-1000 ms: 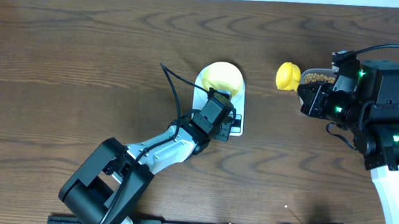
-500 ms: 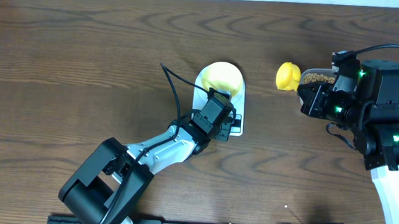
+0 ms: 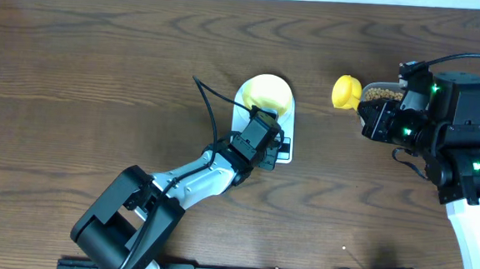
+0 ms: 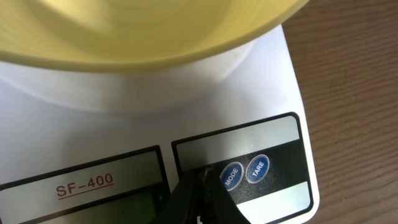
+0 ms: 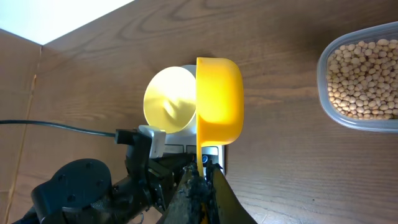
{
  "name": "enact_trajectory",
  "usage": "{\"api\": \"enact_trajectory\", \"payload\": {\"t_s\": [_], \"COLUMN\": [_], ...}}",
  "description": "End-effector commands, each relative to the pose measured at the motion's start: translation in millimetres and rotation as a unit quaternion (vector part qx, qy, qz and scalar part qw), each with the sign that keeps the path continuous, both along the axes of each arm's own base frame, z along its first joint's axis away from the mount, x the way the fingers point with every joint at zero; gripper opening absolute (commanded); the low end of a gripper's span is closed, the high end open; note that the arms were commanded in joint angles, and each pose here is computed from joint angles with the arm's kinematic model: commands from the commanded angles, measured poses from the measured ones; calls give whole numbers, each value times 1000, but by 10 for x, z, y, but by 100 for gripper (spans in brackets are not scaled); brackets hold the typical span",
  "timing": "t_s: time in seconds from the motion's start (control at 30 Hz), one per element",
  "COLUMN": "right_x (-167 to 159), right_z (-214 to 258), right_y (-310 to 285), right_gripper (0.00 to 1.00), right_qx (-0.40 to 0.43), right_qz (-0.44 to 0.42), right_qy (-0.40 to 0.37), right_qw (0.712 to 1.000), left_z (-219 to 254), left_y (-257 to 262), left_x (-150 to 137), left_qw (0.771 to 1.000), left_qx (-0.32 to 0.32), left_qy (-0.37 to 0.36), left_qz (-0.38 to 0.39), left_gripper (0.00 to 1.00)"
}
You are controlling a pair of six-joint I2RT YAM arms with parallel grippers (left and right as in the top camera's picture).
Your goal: Scoop item into bowl and weigh 50g on scale
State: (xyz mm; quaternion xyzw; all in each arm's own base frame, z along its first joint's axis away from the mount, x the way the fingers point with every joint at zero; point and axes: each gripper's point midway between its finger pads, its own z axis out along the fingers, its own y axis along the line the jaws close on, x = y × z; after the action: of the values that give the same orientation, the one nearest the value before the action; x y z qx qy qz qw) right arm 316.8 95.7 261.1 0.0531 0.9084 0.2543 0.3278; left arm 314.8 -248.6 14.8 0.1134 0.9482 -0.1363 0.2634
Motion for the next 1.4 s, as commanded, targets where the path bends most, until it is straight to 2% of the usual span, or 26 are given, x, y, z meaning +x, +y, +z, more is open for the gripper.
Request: {"api": "enact_trajectory", "payload": {"t_s": [0.0, 0.37, 0.9, 1.37], "right_x": [9, 2, 1, -4], "right_z": [126, 119, 117, 112], "right_y": [-12, -13, -13, -14], "right_gripper": [1, 1, 1, 1], "right_qx": [-1, -2, -2, -2], "right_qz": [4, 4, 4, 4], "right_qy": [-19, -17, -17, -15], "right_qw": [1000, 1000, 1000, 1000], "left_z": [-470, -553, 251, 41], "left_y": [259, 303, 125, 49], "left_x": [-260, -316, -179, -169], "left_qw": [996, 995, 1000, 1000], "left_qx": [57, 69, -9, -11], "left_qy": [63, 78, 4, 18], "left_qz": [9, 9, 1, -8], "left_gripper": [7, 7, 7, 7]}}
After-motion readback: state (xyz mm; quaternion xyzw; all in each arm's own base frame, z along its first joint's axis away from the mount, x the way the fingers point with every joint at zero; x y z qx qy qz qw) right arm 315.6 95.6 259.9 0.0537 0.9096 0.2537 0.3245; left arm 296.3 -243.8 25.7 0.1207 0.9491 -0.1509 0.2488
